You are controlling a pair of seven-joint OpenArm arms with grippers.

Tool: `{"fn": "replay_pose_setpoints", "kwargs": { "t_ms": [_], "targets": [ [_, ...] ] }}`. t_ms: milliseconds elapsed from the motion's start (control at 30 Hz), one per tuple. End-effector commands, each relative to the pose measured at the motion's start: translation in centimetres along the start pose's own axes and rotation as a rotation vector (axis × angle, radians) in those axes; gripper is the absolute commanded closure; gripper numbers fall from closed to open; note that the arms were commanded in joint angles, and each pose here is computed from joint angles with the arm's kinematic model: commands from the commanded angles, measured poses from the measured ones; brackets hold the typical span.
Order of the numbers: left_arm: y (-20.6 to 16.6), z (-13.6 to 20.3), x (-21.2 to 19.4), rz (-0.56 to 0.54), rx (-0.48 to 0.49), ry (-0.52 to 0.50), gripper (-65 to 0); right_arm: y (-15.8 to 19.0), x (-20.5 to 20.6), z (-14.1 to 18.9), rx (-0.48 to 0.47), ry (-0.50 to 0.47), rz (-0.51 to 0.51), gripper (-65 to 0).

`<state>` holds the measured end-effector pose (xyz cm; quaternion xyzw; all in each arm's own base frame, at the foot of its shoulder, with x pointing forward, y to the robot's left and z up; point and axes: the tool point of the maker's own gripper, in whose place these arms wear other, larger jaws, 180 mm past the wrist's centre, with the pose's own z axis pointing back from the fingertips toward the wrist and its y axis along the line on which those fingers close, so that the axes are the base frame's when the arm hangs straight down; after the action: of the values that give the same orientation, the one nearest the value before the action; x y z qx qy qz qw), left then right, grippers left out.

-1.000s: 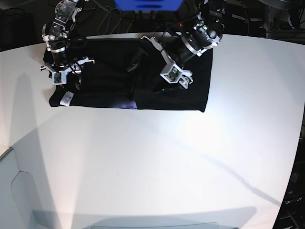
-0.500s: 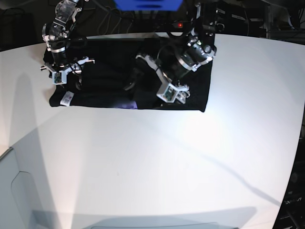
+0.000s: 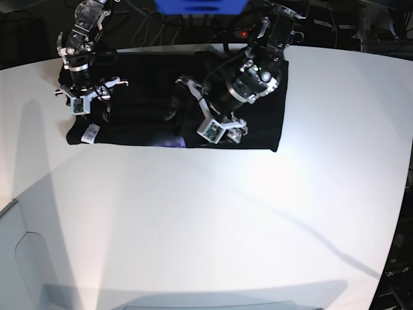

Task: Fold the T-shirt properly
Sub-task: 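Lay the folded end down and press it flat with the left gripper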

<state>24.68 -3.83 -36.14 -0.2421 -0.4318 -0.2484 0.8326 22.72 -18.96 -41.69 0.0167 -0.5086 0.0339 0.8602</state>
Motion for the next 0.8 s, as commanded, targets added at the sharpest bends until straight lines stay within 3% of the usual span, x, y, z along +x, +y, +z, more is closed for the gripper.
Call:
{"fn": "replay_pose_setpoints", "kwargs": {
  "t_ms": [0, 67, 233, 433, 767],
  "targets": [
    [-0.2, -0.2, 1.4, 0.001, -0.008, -0.048, -59.7, -0.1, 0.6, 0.2, 0.006, -0.015, 0.014, -29.3],
    [0.0, -0.5, 1.2, 0.003, -0.009, -0.039, -52.1, -0.1, 0.6, 0.2, 0.006, -0.015, 0.014, -29.3],
    [-0.1, -0.8, 0.8, 0.016, -0.010, -0.029, -21.2, -0.1, 0.7, 0.1, 0.006, -0.018, 0.015, -29.3],
    [0.4, -1.0, 1.7, 0.002, -0.004, -0.047, -1.8, -0.1, 0.8, 0.0, 0.006, -0.021, 0.015, -29.3],
    [0.4, -0.9, 2.3, -0.002, -0.003, -0.060, -0.1, -0.1, 0.8, 0.0, 0.006, -0.021, 0.015, -29.3]
  ]
}}
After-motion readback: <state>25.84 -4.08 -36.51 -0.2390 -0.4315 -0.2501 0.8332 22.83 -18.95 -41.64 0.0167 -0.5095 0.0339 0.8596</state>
